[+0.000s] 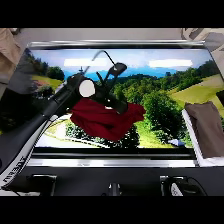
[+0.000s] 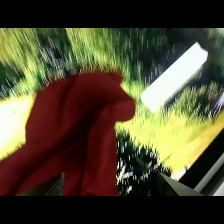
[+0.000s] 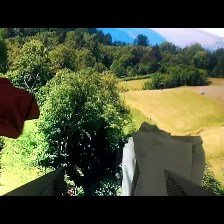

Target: Fold the shirts.

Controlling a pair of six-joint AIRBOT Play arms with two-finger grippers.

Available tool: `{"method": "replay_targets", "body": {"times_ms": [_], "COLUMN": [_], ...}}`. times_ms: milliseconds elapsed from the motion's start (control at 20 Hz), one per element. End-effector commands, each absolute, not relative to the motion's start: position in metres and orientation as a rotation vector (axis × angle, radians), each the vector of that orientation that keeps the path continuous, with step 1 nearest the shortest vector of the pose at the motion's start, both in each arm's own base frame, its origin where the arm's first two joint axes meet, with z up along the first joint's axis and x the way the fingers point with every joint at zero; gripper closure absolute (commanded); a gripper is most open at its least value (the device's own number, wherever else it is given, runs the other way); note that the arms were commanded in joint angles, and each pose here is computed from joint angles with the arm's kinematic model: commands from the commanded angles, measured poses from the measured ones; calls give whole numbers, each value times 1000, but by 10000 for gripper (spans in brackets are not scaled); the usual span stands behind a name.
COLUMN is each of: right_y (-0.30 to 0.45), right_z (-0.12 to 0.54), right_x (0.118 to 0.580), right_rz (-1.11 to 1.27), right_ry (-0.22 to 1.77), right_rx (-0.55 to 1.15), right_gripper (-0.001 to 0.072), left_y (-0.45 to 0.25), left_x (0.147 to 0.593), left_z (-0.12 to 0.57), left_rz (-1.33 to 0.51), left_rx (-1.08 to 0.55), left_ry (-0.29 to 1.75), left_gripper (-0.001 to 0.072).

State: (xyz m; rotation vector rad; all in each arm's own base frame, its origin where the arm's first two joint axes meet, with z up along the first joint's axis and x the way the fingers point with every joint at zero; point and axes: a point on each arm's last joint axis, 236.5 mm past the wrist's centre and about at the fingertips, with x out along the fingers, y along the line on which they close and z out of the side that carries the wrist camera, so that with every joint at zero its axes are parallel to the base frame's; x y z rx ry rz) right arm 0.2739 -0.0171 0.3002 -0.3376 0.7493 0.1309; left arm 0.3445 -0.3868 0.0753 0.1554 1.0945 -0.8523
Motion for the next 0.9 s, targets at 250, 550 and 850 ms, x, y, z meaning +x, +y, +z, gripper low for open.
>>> {"method": "replay_targets", "body": {"times_ms": [250, 550, 850], "right_y": [62, 83, 101], "right_z": [124, 14, -27], "right_x": [310, 293, 308], "right_rz": [645, 716, 741], "right_ry": [1169, 1344, 1333], "right_rx": [-70, 132, 269], "right_gripper": [34, 25, 14], "left_y": [-137, -98, -126], "left_x": [413, 349, 337], "left_z": [52, -38, -89], "left_rz": [-285, -289, -297], "left_rx": [93, -316, -364], "left_ry": [1366, 1668, 1645], "left_gripper": [-13, -4, -4]}}
